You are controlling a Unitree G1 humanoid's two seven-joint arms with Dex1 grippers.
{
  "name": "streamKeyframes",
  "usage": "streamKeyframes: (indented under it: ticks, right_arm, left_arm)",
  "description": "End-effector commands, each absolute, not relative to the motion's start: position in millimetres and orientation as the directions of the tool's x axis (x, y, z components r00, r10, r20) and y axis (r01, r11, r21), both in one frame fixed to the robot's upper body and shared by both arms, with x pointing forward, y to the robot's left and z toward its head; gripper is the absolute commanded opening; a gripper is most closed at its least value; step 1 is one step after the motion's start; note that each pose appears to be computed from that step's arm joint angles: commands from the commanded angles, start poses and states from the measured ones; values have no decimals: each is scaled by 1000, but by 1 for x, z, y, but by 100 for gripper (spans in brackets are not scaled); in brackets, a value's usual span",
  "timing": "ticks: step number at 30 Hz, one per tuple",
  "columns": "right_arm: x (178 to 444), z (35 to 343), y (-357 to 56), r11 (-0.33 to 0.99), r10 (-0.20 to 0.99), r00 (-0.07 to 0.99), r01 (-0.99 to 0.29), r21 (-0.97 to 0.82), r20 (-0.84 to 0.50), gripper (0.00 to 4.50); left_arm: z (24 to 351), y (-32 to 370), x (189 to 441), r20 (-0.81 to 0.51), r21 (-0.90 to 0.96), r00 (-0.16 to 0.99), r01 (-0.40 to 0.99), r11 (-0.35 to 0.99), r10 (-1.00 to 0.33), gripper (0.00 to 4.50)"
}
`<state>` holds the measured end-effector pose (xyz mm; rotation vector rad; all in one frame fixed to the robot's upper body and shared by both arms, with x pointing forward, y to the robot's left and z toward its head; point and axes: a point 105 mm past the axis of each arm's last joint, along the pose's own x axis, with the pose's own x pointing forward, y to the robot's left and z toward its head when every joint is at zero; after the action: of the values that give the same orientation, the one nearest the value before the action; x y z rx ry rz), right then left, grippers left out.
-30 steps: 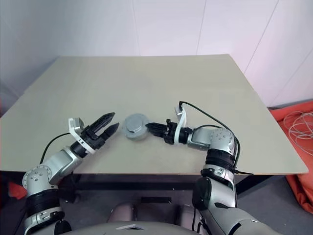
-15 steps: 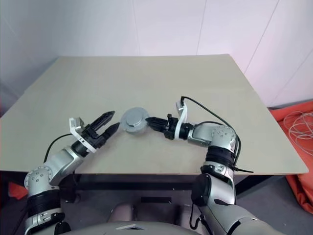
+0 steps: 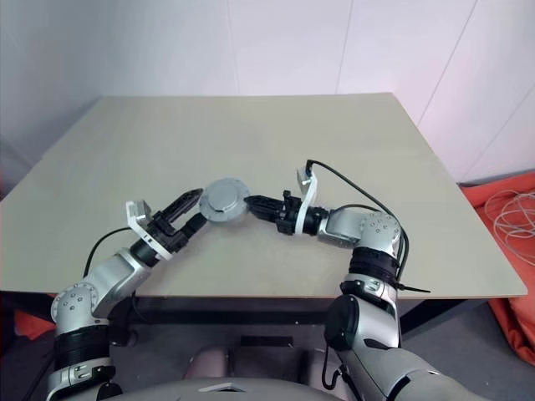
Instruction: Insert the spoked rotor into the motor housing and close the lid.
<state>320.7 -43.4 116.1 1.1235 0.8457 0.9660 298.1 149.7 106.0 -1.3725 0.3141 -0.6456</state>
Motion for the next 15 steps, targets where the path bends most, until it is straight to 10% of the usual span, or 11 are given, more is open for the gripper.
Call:
streamKeyframes:
  ticks: [1, 15]
  right_arm:
    - [320, 148, -38, 66, 944, 329, -301, 951, 38, 116]
    - [316, 150, -34, 55, 949, 311, -311, 949, 46, 116]
  left_arm:
    - [122, 147, 300, 219, -955, 776, 295, 33, -592, 440]
    - [122, 136, 300, 214, -958, 754, 287, 18, -621, 401]
